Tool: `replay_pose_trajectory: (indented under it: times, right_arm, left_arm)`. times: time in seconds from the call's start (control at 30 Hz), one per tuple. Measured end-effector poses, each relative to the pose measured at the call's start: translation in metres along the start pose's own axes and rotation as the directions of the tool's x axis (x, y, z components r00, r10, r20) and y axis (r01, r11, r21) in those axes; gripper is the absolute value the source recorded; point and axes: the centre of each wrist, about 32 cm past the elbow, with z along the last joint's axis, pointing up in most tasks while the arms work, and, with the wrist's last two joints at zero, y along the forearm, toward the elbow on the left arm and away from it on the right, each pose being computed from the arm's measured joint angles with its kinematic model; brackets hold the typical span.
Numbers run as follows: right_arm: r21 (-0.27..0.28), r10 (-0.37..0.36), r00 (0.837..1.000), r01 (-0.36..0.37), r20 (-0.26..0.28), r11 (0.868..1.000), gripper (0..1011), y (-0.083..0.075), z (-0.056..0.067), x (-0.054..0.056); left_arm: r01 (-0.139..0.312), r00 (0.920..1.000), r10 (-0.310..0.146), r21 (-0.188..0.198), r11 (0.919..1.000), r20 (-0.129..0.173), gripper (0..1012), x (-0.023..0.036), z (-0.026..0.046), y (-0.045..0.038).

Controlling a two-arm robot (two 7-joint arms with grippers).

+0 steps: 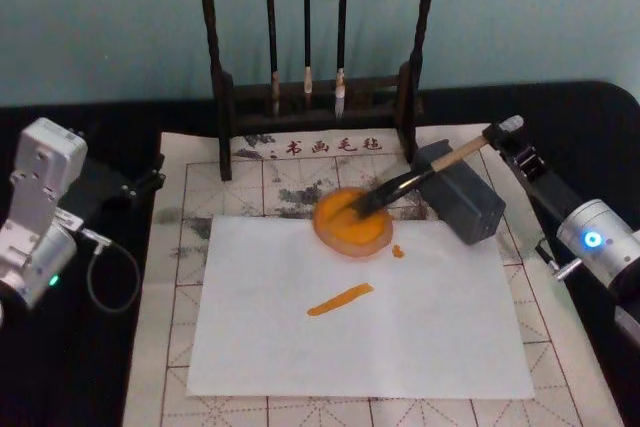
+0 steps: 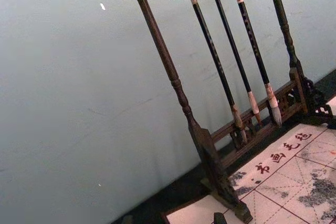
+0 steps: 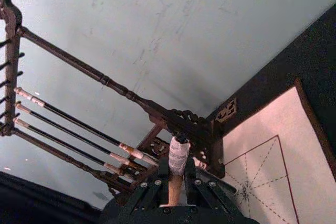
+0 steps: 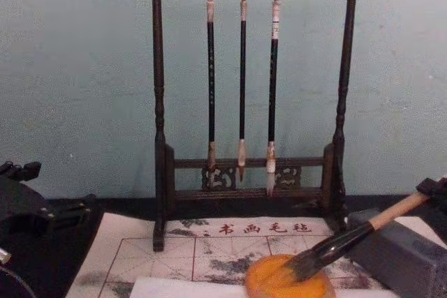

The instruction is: Pick up the brush from the inkstone, write on the paper, then place the brush back to its original position.

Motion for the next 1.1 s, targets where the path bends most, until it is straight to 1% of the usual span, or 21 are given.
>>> replay_pose_trajectory:
  times: [0.27,1.1]
  right_arm:
    - [0.010,0.000,0.999,0.000,-0.038,1.000,198,-0.001,0.003,-0.001]
    - [0.022,0.038,0.994,-0.036,-0.101,0.999,198,-0.002,0.010,-0.007]
  left_arm:
    - [0.000,1.0000,0.000,0.000,1.0000,0.000,1001,0.0000,0.0000,0.0000]
    - [0.000,1.0000,0.000,0.000,1.0000,0.000,1001,0.0000,0.0000,0.0000]
